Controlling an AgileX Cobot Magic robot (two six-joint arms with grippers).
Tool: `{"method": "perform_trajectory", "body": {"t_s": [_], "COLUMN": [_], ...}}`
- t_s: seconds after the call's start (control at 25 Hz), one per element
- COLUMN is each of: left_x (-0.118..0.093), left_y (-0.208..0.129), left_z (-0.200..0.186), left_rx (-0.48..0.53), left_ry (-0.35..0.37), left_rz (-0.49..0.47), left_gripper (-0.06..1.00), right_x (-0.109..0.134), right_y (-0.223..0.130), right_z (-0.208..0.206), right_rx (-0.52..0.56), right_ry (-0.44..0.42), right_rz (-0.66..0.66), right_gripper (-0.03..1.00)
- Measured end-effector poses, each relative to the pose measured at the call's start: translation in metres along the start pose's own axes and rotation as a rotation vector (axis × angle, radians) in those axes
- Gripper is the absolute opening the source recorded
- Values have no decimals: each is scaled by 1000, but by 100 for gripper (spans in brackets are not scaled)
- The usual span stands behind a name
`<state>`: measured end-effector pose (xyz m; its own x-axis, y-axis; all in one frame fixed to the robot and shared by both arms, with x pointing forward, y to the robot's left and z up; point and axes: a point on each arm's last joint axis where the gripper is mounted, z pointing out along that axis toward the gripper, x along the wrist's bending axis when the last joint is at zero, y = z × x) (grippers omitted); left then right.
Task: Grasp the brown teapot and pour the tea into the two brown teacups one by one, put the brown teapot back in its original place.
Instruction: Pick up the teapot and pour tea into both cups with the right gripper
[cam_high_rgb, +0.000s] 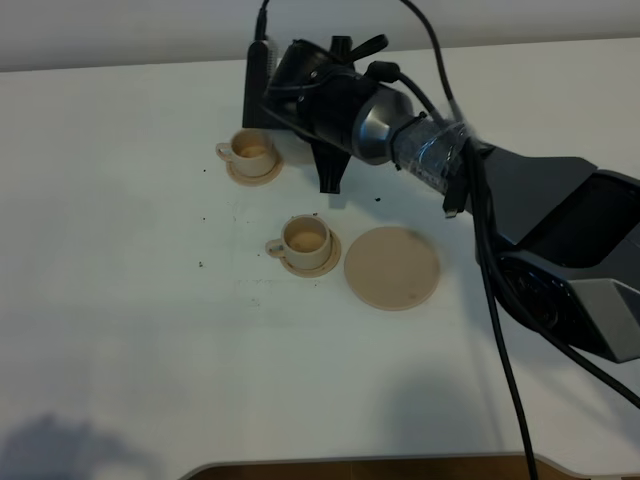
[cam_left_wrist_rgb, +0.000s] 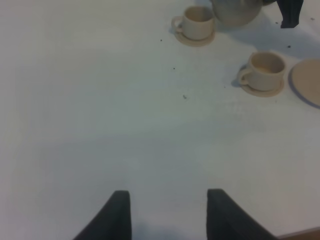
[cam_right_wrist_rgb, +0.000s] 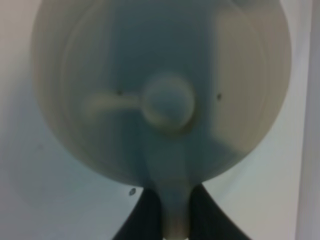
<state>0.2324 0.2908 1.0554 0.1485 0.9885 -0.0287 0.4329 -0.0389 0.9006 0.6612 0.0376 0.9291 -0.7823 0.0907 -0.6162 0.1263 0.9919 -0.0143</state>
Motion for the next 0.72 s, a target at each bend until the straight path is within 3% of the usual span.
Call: {"method": "perform_trajectory", "body": {"t_s": [0.72], "left_x": [0], "left_y": [0], "left_z": [0], "left_rx": [0], "left_ry": [0], "left_rz": [0], "left_gripper": [36], "right_x": [4], "right_y": [4], "right_z": [8], "right_rx": [50], "right_ry": [-104], "right_rz": [-157], "right_gripper": [12]}}
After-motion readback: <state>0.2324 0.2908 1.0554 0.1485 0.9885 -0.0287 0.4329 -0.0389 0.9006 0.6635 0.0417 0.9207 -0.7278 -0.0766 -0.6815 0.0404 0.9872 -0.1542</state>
